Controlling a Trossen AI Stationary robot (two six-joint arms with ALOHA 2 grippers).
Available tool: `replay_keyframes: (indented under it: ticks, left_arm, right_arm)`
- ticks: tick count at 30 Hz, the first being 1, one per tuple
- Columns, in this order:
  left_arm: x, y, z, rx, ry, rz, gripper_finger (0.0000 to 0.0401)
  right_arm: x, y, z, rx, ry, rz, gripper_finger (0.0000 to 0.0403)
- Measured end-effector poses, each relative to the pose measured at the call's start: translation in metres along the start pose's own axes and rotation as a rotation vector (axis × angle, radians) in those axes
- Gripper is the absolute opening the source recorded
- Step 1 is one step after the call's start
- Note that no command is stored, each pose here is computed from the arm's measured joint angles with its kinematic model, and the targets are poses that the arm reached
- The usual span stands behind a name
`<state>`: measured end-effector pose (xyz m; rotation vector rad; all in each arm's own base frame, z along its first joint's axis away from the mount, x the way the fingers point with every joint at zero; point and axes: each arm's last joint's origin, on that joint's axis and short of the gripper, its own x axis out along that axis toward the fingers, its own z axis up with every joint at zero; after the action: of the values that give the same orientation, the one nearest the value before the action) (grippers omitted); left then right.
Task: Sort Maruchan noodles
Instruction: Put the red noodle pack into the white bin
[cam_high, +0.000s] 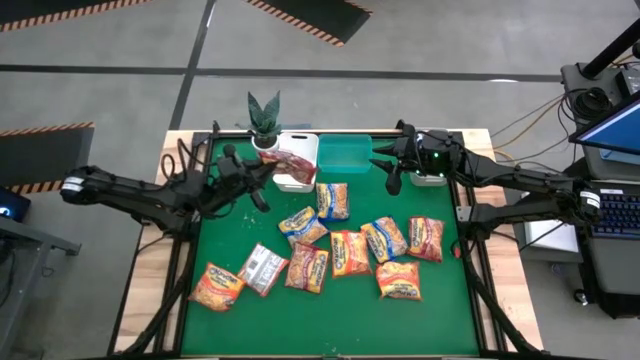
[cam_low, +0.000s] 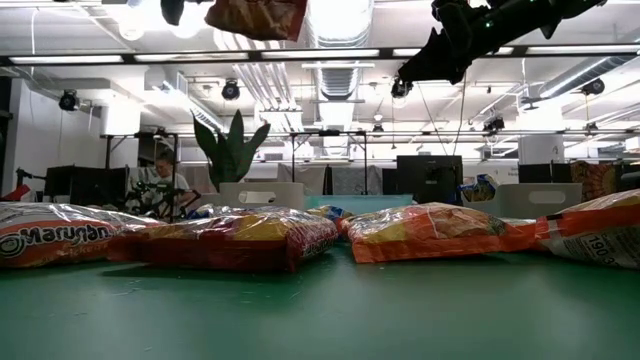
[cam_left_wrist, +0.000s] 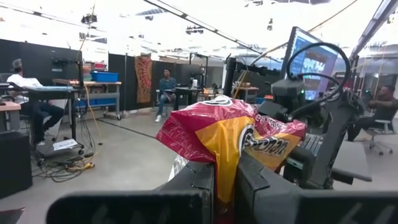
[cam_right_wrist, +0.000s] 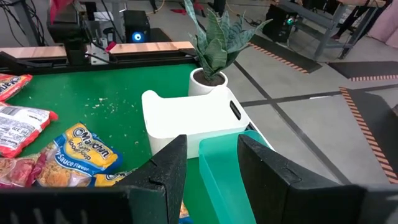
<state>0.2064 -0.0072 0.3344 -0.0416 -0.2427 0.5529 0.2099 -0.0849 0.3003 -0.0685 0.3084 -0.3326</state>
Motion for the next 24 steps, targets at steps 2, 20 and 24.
replay_keyframes:
  ticks: [2, 20, 24]
  left_arm:
    - [-0.001, 0.001, 0.001, -0.004, -0.004, 0.0, 0.0002]
    - [-0.014, 0.009, -0.016, -0.037, -0.084, -0.034, 0.0002]
    - [-0.019, 0.012, -0.022, -0.055, -0.111, -0.034, 0.0002]
  right_arm:
    - [0.0, 0.0, 0.0, 0.0, 0.0, 0.0, 0.0132]
    - [0.0, 0.0, 0.0, -0.003, 0.0, 0.0, 0.0132]
    - [0.0, 0.0, 0.0, -0.005, 0.0, 0.0, 0.0132]
